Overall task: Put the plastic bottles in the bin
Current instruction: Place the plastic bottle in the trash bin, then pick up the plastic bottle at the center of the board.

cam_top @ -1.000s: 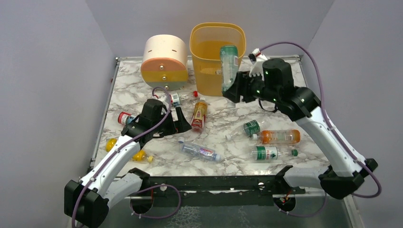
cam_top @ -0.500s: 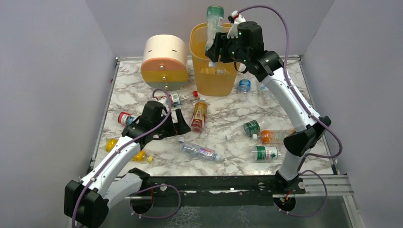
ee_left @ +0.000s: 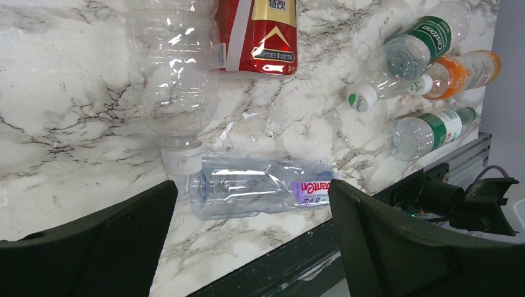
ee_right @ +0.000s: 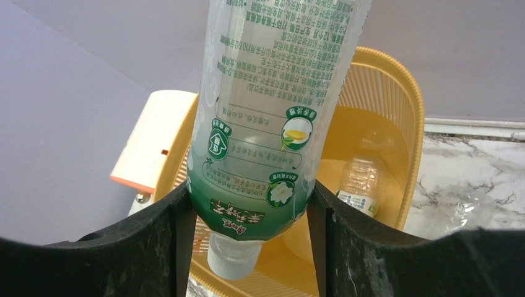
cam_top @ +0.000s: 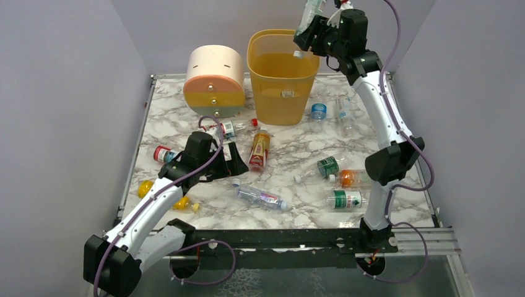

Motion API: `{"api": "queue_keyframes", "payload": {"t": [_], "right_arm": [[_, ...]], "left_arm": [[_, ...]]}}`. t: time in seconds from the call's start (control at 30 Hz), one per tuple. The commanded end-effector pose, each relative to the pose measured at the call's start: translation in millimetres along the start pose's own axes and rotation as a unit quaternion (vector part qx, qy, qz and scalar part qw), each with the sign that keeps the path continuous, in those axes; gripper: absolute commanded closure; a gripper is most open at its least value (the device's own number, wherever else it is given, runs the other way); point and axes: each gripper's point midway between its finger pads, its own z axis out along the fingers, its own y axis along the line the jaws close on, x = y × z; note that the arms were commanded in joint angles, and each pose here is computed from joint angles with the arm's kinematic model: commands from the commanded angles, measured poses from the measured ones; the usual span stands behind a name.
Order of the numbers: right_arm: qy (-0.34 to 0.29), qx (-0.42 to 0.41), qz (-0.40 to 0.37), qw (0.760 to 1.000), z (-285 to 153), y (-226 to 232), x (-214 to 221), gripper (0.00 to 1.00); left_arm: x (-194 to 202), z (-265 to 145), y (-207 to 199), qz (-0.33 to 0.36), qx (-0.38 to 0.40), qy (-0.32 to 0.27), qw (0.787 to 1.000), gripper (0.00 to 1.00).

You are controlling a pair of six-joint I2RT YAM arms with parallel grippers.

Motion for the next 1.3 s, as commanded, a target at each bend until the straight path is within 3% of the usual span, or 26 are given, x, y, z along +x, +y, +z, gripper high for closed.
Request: {"api": "queue_keyframes", "payload": {"t": [0.0,0.13,0.27,0.3,0.43,0.7,1.07,1.27], "right_arm": [[-0.009,-0.023,-0.008,1.0,8.3,4.5,-11.1,0.47],[0.005,-0.001,-0.017,1.0,15.2,-10.3,0.2,0.42],[0.014,0.034,-0.024,0.999,12.9,-27.2,9.5,0.25],[0.016,0.039,-0.026,0.999,10.9,-29.5,10.7,0.14],[0.008,0.042,-0.038,0.998,-4.6,-26.4,1.4,0.0],[-0.001,0.005,-0.042,0.999,-57.9,8.3,-23.5,0.0],[0.083,-0.087,0.007,0.993,-152.1,35.1,65.5,0.1],[0.13,-0.088,0.027,0.987,-182.3,22.8,121.9,0.11]], "left_arm": [[-2.7,-4.6,-3.9,0.008,0.005,-0.011,1.0,0.01],[-2.7,-5.6,-3.1,0.009,0.003,-0.012,1.0,0.01],[-3.0,-5.0,-2.3,0.008,0.001,-0.012,1.0,0.01],[-3.6,-5.0,-2.6,0.009,0.001,-0.013,1.0,0.01],[-7.2,-4.9,-3.5,0.011,-0.001,-0.016,1.0,0.01],[-13.4,2.3,1.1,0.023,-0.02,-0.011,0.999,0.01],[-21.5,22.2,26.2,0.038,-0.086,-0.001,0.996,0.01],[-20.4,37.2,39.3,0.038,-0.113,0.013,0.993,0.08]]}}
